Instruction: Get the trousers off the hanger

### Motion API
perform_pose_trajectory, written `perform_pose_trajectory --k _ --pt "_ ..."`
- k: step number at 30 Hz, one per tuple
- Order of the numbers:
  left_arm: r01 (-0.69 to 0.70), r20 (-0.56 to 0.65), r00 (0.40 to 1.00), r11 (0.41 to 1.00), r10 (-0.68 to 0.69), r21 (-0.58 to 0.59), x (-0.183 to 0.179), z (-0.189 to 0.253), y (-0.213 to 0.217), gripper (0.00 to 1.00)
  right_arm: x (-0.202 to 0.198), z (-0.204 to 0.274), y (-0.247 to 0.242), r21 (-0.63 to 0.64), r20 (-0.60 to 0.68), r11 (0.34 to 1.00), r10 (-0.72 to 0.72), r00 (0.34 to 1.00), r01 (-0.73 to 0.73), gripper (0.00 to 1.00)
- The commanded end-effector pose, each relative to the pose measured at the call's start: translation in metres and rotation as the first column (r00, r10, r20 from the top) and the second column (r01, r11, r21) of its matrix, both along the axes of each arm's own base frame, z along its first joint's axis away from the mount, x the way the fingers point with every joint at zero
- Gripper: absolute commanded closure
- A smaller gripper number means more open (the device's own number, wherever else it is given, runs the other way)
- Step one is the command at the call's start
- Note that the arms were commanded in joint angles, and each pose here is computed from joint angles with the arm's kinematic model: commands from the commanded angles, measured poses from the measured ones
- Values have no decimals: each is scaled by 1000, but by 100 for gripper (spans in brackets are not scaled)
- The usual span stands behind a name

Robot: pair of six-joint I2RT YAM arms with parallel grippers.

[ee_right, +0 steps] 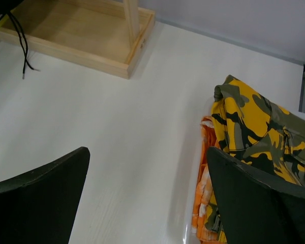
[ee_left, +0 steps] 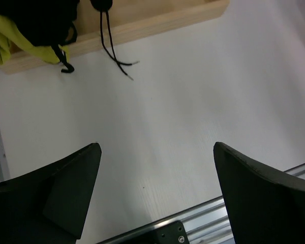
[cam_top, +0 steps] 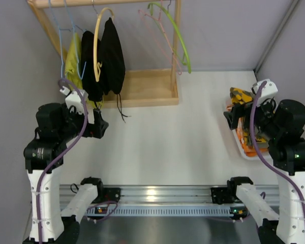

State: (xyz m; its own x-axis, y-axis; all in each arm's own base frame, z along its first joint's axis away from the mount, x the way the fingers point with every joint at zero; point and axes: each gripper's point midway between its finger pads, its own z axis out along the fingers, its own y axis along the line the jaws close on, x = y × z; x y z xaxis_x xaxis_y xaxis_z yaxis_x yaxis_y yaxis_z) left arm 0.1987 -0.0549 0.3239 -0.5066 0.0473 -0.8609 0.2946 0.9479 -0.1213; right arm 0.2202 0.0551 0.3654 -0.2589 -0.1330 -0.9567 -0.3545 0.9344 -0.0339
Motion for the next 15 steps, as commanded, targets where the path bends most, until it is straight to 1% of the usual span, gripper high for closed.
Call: perform_pose_trajectory --k 1,2,3,4,5,6,8,10,11,13,14,15 --pt "65 161 985 997 -57 -45 2 64 -13 1 0 18 -3 -26 48 1000 5 999 -4 1" --pt "122 229 968 990 -104 -67 -3 95 -23 1 5 17 -2 -23 37 1000 7 999 -6 1" --pt "145 251 960 986 -121 -78 -1 109 -27 1 8 21 0 -16 43 1000 15 999 -14 1" --pt "165 235 962 982 -139 -92 13 115 -31 1 11 22 1 -10 44 1000 18 999 -17 0" --pt "179 292 946 977 -138 -118 11 145 -35 1 18 20 3 4 31 1000 19 999 -20 1" --pt "179 305 943 975 -132 -130 17 156 -36 1 22 22 4 9 34 1000 22 999 -23 0" --pt "149 347 934 975 -84 -165 41 188 -34 1 34 23 7 27 24 999 33 999 -33 1" --pt "140 386 921 967 -49 -211 58 212 -35 2 42 27 9 37 20 999 39 999 -40 1" --pt "142 407 912 964 -39 -227 72 226 -35 2 49 23 11 43 0 998 44 999 -44 1" --pt "113 426 905 952 19 -283 87 244 -33 3 59 23 11 46 -13 998 45 999 -44 0" --pt "107 456 889 949 43 -298 101 256 -31 5 61 24 11 48 -17 998 44 999 -43 1" --pt "79 461 883 941 88 -330 108 263 -27 6 63 28 11 49 -10 998 44 999 -43 1"
